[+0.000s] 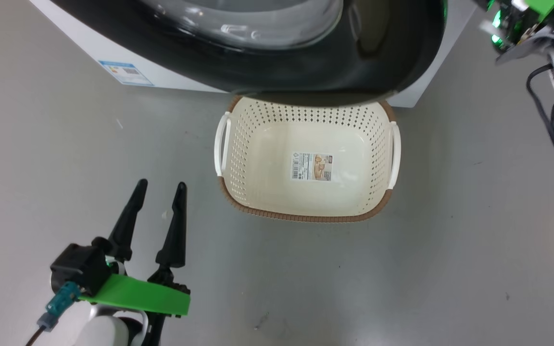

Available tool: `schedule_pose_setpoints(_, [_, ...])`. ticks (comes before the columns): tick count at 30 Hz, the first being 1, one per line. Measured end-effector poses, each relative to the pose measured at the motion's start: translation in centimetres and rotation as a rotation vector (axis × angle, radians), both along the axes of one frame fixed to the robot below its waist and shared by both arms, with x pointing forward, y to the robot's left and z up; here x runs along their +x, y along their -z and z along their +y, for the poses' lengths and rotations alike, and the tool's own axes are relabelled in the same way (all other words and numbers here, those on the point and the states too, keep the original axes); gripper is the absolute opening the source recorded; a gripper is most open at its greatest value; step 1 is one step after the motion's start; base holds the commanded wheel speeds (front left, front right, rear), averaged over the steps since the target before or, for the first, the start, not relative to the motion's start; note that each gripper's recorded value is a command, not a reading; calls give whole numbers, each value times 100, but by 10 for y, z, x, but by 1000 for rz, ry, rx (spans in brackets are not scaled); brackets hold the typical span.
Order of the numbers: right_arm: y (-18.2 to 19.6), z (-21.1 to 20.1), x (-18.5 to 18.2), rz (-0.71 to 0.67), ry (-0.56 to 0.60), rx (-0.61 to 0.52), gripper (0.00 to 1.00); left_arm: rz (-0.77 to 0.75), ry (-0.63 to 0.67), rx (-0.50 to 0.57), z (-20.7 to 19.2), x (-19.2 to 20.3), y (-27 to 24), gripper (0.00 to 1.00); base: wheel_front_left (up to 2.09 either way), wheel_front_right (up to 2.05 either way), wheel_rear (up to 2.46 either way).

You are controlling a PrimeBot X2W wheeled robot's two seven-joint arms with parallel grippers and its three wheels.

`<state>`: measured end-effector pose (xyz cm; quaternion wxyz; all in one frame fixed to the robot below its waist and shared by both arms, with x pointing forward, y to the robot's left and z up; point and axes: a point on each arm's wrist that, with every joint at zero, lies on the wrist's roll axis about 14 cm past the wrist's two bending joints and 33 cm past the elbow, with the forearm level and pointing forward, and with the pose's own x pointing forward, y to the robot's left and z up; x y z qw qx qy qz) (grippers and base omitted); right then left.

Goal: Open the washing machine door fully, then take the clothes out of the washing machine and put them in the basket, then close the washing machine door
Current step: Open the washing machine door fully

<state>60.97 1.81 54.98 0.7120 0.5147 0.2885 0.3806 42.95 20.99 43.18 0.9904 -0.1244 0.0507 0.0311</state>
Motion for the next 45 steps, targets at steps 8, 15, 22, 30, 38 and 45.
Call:
schedule_pose_setpoints(8, [-2,18,-29,20,-89,8,0,-21,-4,-5,0,-6,-10,100,0,0,0])
schedule_pose_setpoints(15, [-3,27,-53,25,-153,0,0,-36,-10,-6,0,-14,-17,100,0,0,0])
schedule_pose_setpoints(22, [-4,35,-78,28,-202,9,0,-40,-15,-10,1,-23,-20,100,0,0,0])
schedule_pose_setpoints(30, [-5,46,-108,30,-281,19,0,-53,-13,-8,0,-27,-26,100,0,0,0])
schedule_pose_setpoints(38, [0,55,-128,57,-341,28,0,-54,-11,-8,-2,-29,-26,100,0,0,0])
schedule_pose_setpoints(45, [0,55,-125,53,-320,32,0,-55,-14,-7,-1,-30,-27,100,0,0,0])
